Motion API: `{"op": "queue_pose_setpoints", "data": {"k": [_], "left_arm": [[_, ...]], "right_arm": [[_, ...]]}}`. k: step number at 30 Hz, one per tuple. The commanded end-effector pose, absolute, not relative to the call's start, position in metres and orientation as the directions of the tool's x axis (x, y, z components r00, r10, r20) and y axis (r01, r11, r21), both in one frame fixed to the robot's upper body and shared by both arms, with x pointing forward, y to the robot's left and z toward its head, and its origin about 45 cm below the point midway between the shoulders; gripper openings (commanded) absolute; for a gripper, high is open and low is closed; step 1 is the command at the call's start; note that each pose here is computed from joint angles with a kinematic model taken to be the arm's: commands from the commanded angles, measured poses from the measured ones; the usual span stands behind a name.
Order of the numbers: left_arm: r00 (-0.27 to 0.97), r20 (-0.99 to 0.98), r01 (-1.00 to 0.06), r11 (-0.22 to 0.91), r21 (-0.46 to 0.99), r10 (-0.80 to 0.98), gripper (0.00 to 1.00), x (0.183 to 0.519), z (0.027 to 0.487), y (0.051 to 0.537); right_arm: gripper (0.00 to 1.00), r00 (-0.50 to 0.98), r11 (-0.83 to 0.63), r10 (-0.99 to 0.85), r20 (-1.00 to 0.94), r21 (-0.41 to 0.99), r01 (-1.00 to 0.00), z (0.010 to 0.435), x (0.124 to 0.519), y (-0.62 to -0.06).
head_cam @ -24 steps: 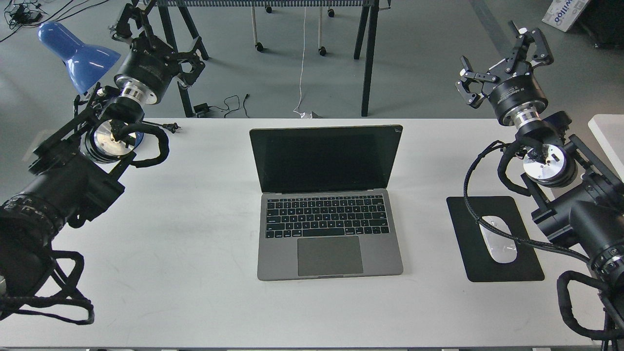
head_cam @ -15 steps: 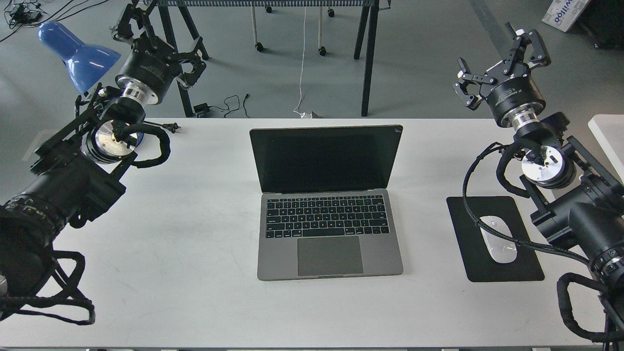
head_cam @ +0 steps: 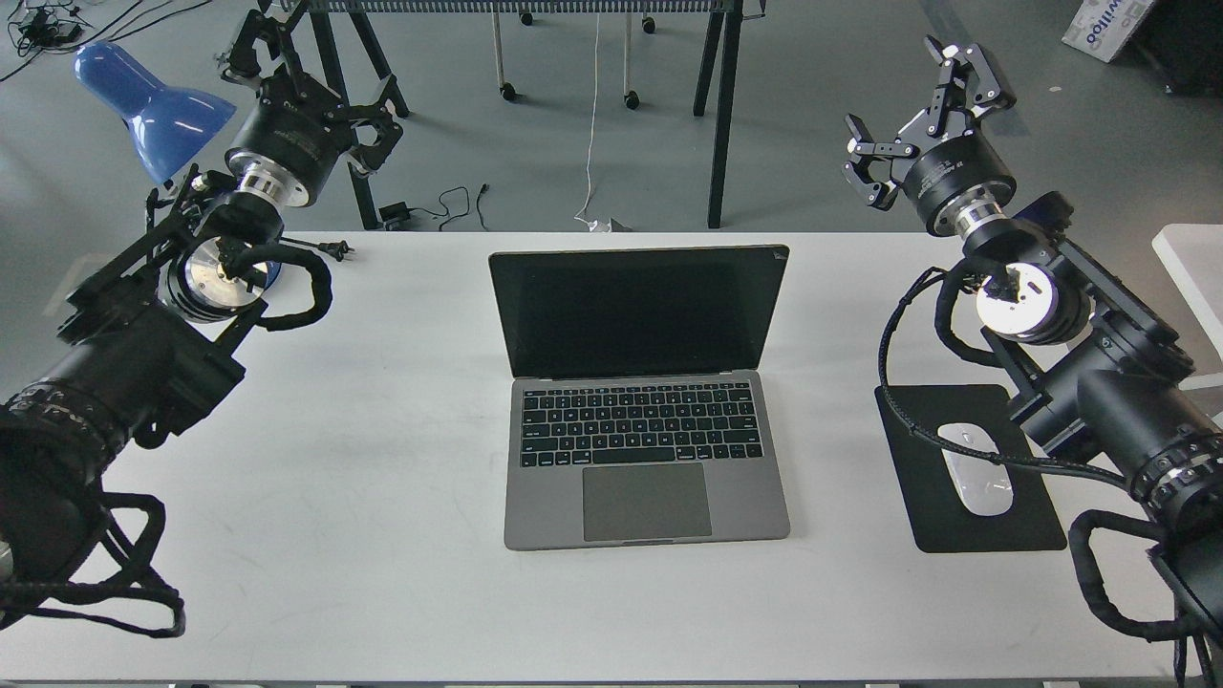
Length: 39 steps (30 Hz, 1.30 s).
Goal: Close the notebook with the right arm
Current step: 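Move the right gripper over the top edge of the open laptop screen, then push the laptop screen down toward the keyboard with the right gripper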
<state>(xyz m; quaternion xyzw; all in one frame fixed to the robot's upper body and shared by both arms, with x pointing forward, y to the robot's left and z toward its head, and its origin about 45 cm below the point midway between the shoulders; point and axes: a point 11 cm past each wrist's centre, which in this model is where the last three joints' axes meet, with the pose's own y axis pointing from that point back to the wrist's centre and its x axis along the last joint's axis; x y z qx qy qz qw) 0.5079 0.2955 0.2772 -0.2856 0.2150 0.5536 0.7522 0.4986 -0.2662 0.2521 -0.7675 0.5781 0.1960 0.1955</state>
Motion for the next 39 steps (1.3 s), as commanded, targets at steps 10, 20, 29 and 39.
{"op": "queue_pose_setpoints", "data": {"k": [10,20,29,39], "left_arm": [[0.295,-0.640,-0.956,0.223,-0.193,0.710,1.00,0.508,0.277,0.296],[0.296,-0.640,-0.955,0.224,-0.194,0.709,1.00,0.508,0.278,0.295],[0.296,-0.640,-0.955,0.224,-0.194,0.709,1.00,0.508,0.278,0.295],[0.295,-0.640,-0.955,0.224,-0.192,0.709,1.00,0.508,0.277,0.295]], "right_arm": [[1.00,0.280,-0.327,-0.797,-0.535,-0.008,-0.945,0.228,0.498,-0.205],[1.00,0.320,-0.384,-0.788,-0.527,0.015,-0.923,0.216,0.489,-0.189],[1.00,0.385,-0.462,-0.758,-0.527,0.018,-0.887,0.204,0.460,-0.188],[1.00,0.425,-0.526,-0.714,-0.556,0.027,-0.850,0.192,0.422,-0.183]]}}
